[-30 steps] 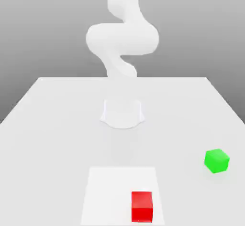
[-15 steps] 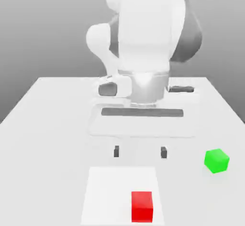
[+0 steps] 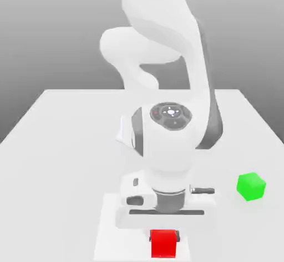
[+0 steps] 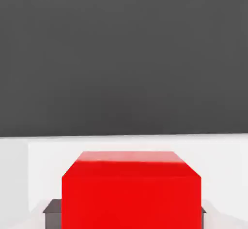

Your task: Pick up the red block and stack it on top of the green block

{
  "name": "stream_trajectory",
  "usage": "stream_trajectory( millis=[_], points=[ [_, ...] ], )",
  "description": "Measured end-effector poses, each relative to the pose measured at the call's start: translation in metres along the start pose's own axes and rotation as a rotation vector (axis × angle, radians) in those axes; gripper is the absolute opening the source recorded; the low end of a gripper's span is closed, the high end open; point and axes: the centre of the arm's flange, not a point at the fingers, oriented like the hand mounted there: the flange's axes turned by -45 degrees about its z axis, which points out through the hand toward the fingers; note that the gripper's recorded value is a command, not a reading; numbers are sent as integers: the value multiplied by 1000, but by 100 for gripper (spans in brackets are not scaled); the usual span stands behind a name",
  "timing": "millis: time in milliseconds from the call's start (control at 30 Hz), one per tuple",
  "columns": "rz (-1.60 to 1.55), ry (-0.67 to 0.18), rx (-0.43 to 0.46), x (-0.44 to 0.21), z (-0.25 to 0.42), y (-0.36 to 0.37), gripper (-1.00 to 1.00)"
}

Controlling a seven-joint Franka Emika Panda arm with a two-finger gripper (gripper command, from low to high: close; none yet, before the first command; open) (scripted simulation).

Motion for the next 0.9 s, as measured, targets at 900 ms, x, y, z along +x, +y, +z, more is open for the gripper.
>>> stream_trajectory(
  millis=[900],
  points=[
    [-862, 1, 4, -187, -100, -245, -100]
  ],
)
